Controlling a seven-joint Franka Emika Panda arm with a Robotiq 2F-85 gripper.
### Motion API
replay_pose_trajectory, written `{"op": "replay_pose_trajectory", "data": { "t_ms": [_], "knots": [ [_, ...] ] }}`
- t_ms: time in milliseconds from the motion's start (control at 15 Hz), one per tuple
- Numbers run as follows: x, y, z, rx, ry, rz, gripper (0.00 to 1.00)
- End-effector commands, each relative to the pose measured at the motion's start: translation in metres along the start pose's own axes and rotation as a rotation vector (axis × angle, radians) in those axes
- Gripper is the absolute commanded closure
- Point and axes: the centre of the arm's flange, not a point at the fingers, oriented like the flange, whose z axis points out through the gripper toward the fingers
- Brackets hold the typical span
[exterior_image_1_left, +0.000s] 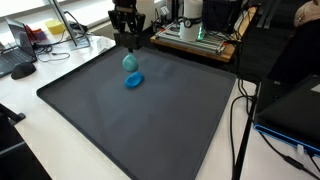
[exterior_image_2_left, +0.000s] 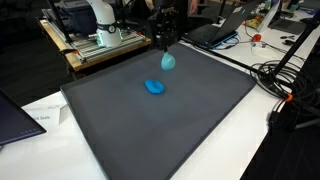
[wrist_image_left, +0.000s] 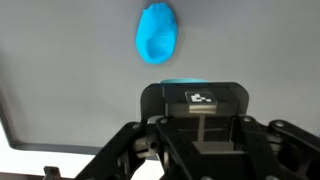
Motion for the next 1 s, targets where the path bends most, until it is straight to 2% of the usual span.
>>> {"op": "replay_pose_trajectory", "data": {
  "t_ms": [0, 400, 933],
  "knots": [
    [0.009, 0.005, -0.018, -0.013, -0.064, -0.065, 0.78],
    [0.015, 0.004, 0.0, 0.005, -0.176, -0.113, 0.78],
    [0.013, 0.003, 0.064, -0.028, -0.273, -0.159, 0.78]
  ]
}}
